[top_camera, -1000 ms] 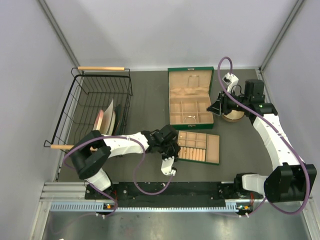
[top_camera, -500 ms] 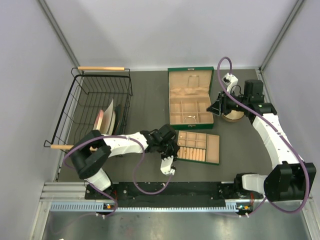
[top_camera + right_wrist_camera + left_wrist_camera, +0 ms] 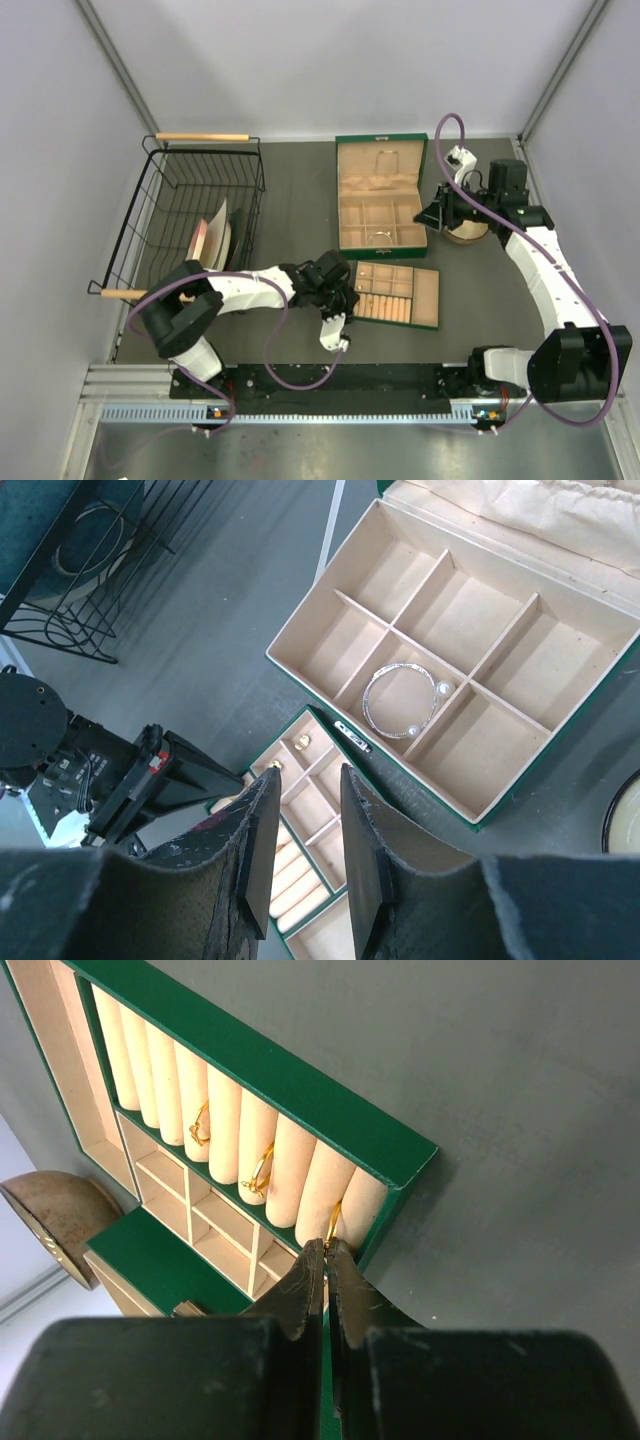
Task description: Organize the mixed jewelry
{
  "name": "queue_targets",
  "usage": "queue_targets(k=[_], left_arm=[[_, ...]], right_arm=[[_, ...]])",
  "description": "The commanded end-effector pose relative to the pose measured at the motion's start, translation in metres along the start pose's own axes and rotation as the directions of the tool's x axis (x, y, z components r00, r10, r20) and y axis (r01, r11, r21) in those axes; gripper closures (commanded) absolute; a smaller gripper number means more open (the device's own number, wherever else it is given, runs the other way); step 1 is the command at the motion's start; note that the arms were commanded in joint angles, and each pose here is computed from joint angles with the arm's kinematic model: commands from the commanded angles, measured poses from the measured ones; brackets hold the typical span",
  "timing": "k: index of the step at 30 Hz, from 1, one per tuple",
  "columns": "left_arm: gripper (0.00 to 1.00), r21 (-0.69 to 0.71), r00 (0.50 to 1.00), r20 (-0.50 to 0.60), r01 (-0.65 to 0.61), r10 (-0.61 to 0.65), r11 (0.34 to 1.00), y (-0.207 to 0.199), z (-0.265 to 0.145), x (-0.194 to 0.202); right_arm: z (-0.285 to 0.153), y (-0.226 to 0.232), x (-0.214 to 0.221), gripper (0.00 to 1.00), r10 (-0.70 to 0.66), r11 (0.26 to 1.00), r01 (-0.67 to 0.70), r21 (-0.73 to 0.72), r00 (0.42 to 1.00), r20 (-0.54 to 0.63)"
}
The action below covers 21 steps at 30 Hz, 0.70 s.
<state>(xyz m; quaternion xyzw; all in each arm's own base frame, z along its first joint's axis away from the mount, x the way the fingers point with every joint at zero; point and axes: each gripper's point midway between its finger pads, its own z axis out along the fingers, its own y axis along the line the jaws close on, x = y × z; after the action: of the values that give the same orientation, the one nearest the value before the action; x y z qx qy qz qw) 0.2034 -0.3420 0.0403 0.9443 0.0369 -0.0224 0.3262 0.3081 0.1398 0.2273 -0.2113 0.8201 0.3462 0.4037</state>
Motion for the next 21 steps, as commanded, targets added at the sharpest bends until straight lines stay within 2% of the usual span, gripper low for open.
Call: queue_targets(k=[1,12,21], left_arm=[[1.0,0.02,0.814,0.051,-0.581,0.579,0.814,0.006,0.004,-0.017],[1.0,0.088,0.82,0.088,-0.572,0.566,0.815,-0.004,0.013,-0.018],[1.0,0.139,0.805,0.083,-0.594,0.588,0.793,-0.005,0.019,-0.017]], right_arm=[[-0.004,-0.002,-0.01,0.69,-0.024,1.0,0.024,-0.006,0.999,0.039],[-0.005,-0.006,-0.009,0.69,-0.01,1.0,0.01,-0.004,0.999,0.038],[-0.006,-0.006,-0.008,0.69,-0.005,1.0,0.006,-0.008,0.999,0.041]])
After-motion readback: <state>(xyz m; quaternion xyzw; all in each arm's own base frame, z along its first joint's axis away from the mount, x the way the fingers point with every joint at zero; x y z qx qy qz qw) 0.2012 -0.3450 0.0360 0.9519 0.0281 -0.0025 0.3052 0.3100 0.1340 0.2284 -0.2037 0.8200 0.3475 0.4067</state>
